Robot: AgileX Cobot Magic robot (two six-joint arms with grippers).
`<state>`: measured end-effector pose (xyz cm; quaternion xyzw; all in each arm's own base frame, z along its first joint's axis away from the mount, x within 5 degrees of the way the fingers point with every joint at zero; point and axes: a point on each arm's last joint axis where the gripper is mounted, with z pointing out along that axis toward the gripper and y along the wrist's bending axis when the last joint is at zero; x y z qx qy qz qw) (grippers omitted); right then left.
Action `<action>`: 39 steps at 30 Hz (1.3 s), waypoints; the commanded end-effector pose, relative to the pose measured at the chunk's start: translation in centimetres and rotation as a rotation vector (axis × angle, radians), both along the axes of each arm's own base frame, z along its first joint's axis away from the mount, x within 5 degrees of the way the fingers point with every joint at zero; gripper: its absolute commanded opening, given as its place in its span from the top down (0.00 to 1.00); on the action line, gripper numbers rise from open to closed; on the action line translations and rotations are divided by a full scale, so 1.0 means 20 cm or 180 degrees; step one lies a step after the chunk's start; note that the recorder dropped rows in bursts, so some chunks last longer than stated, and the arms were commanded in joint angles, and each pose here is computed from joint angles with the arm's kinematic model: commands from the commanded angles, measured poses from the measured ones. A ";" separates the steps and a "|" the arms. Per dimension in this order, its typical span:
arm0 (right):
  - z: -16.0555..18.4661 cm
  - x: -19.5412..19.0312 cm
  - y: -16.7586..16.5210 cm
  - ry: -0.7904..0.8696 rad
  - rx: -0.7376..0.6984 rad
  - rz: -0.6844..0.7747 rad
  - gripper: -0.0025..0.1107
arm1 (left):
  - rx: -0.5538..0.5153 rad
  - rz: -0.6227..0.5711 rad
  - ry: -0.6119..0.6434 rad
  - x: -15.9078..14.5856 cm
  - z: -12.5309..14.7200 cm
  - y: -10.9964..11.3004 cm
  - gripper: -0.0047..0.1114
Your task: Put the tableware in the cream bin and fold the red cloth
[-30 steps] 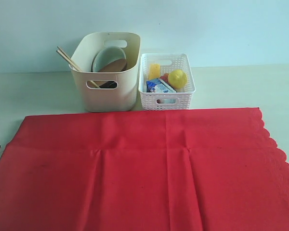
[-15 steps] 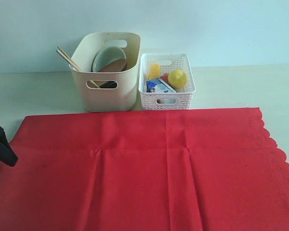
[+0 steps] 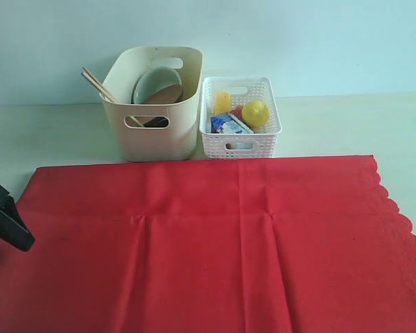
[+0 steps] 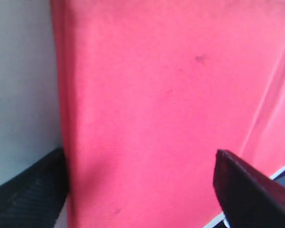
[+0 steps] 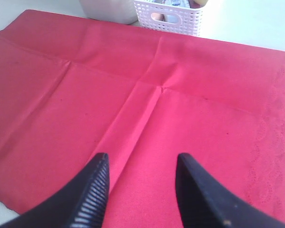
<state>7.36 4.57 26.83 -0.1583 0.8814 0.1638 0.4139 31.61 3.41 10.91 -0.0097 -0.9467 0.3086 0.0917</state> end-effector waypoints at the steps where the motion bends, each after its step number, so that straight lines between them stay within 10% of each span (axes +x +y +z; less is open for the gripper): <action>1: 0.00 0.00 0.00 -0.0025 0.0003 0.0012 0.60 | -0.0069 -0.0084 0.0046 -0.01 -0.04 0.00 0.27; 34: 0.00 0.00 0.00 -0.0025 0.0003 0.0012 0.60 | -0.0473 -0.0485 0.0066 0.00 -0.13 -0.18 0.29; 39: 0.00 0.00 0.00 -0.0025 0.0003 0.0012 0.60 | -0.0462 -0.0488 0.0023 0.01 -0.12 -0.17 0.77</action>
